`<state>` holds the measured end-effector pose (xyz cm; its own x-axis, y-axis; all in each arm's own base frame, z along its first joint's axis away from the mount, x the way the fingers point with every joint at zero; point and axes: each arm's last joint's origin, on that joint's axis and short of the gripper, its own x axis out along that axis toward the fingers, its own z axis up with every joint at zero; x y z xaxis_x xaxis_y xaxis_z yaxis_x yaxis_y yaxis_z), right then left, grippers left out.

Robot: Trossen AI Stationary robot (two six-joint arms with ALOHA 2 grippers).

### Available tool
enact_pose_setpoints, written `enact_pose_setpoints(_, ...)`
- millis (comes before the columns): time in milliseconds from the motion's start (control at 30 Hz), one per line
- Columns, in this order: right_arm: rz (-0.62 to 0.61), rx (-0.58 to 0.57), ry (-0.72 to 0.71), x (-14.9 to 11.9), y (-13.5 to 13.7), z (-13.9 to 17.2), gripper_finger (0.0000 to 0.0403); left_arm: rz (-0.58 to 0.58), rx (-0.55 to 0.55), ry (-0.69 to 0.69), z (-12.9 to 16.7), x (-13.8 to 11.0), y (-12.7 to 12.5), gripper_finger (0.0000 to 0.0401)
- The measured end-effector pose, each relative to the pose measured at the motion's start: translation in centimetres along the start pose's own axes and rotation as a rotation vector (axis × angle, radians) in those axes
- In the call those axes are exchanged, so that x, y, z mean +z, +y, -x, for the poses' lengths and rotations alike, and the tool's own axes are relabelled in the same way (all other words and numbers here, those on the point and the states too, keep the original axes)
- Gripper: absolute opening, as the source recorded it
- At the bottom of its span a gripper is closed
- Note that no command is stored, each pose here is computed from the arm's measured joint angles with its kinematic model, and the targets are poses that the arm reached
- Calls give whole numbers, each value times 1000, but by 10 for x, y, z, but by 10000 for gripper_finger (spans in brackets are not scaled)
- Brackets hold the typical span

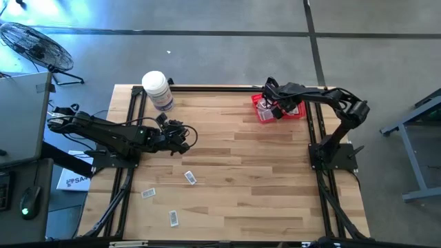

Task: Pick & Place First Aid Supplies
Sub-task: Put the ointment pack into the right red bin

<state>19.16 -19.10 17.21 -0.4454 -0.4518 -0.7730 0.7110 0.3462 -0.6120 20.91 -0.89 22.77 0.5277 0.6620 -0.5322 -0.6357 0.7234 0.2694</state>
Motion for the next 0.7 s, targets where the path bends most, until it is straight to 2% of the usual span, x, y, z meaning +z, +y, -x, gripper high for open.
enact_pose_setpoints(233,-25,19,-63,-5,-11,19,91,-1,0,0,0,0,0,165)
enact_pose_setpoints(500,-88,80,-188,-15,-18,50,93,-3,-8,5,0,0,0,165)
enact_pose_setpoints(600,-81,119,-260,-21,-10,67,92,-40,-94,53,0,-3,-2,165)
enact_pose_setpoints(700,-53,166,-342,-27,1,83,90,-61,-242,134,1,-6,-6,165)
